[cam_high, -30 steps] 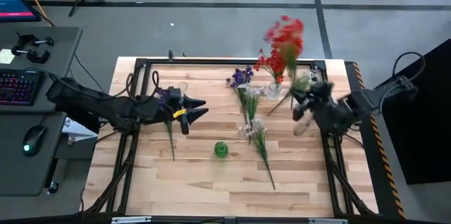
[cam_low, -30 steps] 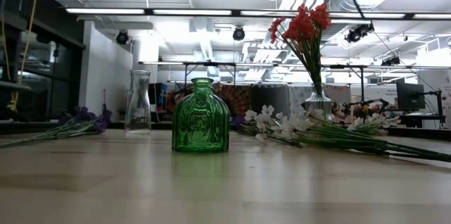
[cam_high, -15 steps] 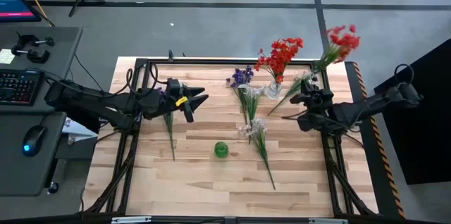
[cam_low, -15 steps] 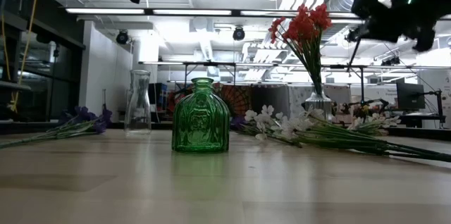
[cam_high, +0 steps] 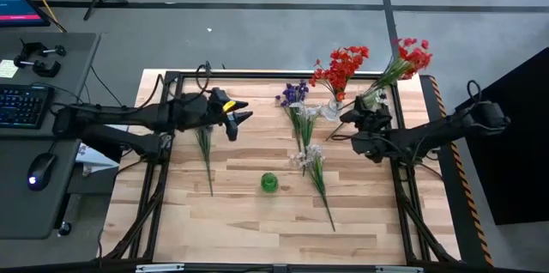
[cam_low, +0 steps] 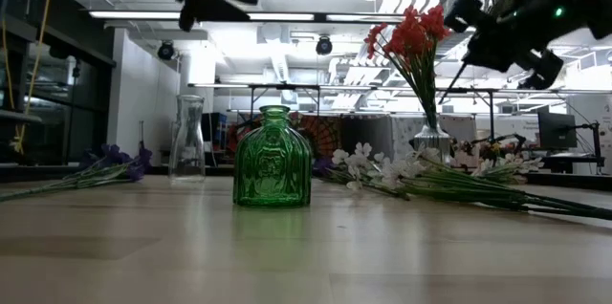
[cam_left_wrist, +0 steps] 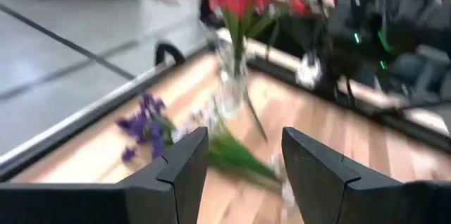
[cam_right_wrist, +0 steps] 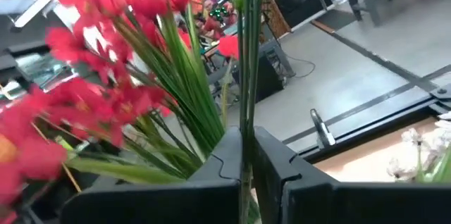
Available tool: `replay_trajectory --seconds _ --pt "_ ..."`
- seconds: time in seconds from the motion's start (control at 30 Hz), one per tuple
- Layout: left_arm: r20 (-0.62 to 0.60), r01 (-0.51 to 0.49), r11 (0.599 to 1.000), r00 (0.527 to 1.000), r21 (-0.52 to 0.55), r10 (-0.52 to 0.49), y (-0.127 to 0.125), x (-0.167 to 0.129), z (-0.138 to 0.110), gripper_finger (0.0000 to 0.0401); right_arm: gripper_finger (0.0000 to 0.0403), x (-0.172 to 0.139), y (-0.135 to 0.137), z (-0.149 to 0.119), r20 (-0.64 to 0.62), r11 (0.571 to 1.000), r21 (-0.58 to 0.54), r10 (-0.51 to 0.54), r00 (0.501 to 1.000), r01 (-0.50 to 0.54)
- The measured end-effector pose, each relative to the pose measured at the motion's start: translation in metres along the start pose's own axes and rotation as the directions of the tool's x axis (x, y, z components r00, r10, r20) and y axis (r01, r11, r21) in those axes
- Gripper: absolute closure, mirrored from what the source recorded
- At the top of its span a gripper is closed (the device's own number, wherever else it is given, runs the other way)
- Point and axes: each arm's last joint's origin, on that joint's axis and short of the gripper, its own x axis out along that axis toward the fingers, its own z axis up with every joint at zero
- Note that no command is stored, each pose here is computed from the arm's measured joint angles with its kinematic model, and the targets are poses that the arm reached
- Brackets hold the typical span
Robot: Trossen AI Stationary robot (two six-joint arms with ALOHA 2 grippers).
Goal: Sort flowers into vase by color
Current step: Put the orange flowers into the top right transparent flower vase
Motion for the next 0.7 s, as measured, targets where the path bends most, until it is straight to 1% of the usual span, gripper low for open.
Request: replay_trajectory --seconds 0.1,0.2,0.33,0.4,0.47,0.53,0.57,0.63,0.7 --pt "-0.045 0.054 0.999 0.998 0.009 -0.053 0.012 0.003 0.001 0.0231 0.0403 -0.007 -0.002 -0.002 -0.023 0.999 -0.032 0.034 0.999 -0.035" --pt "-0.053 0.088 0.996 0.995 -0.007 -0.088 0.021 0.005 0.003 0.0231 0.0403 -0.013 -0.001 0.007 -0.042 0.996 -0.068 0.063 0.997 -0.066" --pt "-0.056 0.094 0.995 0.994 0.02 -0.093 0.027 0.006 0.005 0.0231 0.0403 -0.013 -0.006 0.014 -0.045 0.986 -0.152 0.067 0.997 -0.073" --pt "-0.056 0.092 0.995 0.994 0.027 -0.09 0.03 0.007 0.005 0.0231 0.0403 -0.009 -0.021 0.009 -0.034 0.988 -0.144 0.051 0.998 -0.055" --pt "-0.05 0.086 0.996 0.995 0.022 -0.085 0.033 0.007 0.006 0.0231 0.0403 -0.006 -0.039 0.003 -0.028 0.992 -0.117 0.038 0.999 -0.041" --pt "-0.047 0.076 0.997 0.996 0.018 -0.075 0.036 0.008 0.007 0.0231 0.0403 -0.005 -0.051 0.004 -0.025 0.996 -0.078 0.032 0.999 -0.034" --pt "-0.044 0.072 0.997 0.997 0.016 -0.071 0.037 0.008 0.008 0.0231 0.0403 -0.006 -0.054 0.008 -0.028 0.996 -0.083 0.035 0.999 -0.037" --pt "-0.033 0.065 0.998 0.997 0.013 -0.064 0.039 0.008 0.009 0.0231 0.0403 -0.007 -0.047 0.021 -0.035 0.991 -0.126 0.047 0.998 -0.051" --pt "-0.016 0.058 0.998 0.998 -0.002 -0.058 0.041 0.008 0.011 0.0231 0.0403 -0.01 -0.039 0.038 -0.045 0.976 -0.205 0.065 0.997 -0.073"
